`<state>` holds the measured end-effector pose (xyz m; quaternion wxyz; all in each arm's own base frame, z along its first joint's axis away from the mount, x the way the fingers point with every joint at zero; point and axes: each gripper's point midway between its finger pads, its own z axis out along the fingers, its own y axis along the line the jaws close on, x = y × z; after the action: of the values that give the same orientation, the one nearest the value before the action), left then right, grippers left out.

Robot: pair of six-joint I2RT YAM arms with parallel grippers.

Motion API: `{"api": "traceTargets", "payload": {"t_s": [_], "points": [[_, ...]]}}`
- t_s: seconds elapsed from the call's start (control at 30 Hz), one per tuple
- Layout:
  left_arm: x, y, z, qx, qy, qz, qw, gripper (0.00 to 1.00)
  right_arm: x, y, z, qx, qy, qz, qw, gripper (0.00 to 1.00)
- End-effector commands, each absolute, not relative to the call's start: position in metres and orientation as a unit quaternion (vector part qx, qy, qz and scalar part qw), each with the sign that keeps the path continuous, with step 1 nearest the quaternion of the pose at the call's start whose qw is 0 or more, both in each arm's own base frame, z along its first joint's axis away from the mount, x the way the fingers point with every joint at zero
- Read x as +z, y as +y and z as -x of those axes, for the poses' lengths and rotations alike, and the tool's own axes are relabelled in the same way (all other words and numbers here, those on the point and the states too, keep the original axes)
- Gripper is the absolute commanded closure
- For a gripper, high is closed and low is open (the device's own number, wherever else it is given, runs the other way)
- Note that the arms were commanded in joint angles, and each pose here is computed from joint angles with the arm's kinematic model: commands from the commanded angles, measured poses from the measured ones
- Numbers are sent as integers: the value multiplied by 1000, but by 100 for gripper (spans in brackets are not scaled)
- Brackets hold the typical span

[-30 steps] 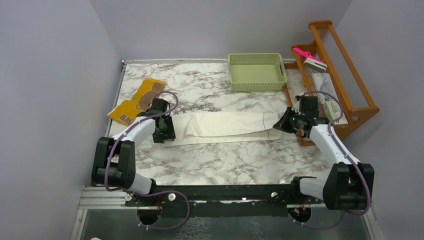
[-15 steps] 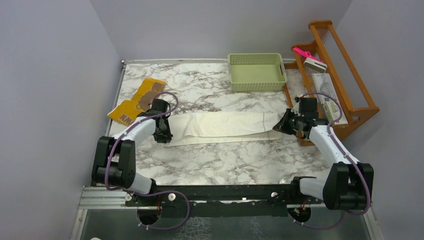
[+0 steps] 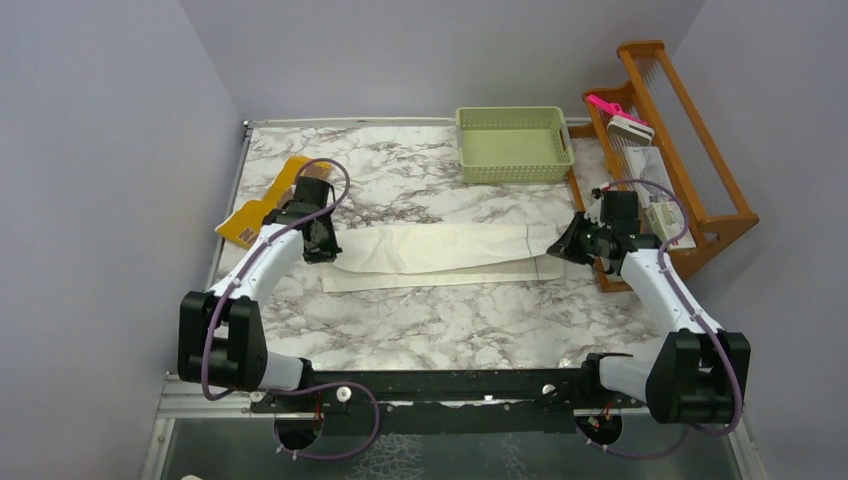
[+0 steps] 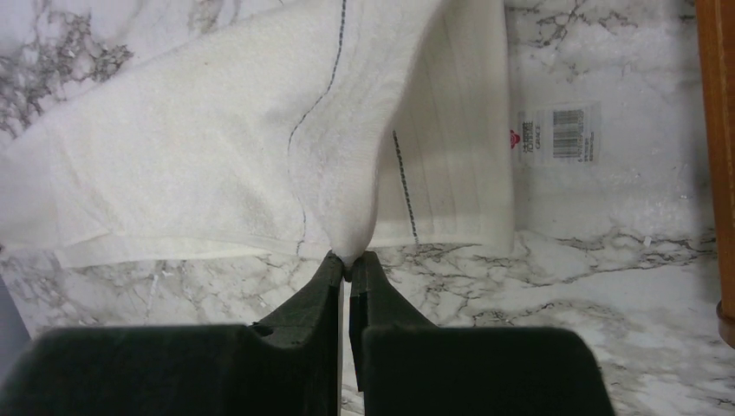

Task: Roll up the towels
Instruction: Flatten out the towel at the center of the board.

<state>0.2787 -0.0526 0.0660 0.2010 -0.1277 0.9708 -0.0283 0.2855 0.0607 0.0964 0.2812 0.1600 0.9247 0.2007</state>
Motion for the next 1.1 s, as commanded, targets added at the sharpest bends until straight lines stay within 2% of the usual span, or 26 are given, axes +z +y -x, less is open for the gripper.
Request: {"api": "traceTargets", "payload": {"t_s": [0.0,0.2,0.4,0.57,0.7,0.83,0.93,1.07], "points": [[119,-38,-294,-13,954,138,265,100,146,65,-304,218,905,-137,338,99],[195,-25,-289,-18,916,181,357,100,220,65,-315,229,874,-112,413,99],[246,-21,-234,-73,865,259,424,100,280,61,-280,218,846,-96,478,99],[255,-22,-187,-113,842,295,438,100,292,65,-239,233,840,-103,480,99],[266,-11,-168,-92,840,292,448,100,282,71,-225,250,838,-110,472,99],[283,0,-182,-55,840,286,458,100,301,71,-231,257,821,-107,499,99],[294,1,-215,-36,842,272,465,100,314,66,-249,251,811,-118,515,99],[273,-2,-269,-5,859,255,444,100,287,68,-289,258,824,-131,487,99]]}}
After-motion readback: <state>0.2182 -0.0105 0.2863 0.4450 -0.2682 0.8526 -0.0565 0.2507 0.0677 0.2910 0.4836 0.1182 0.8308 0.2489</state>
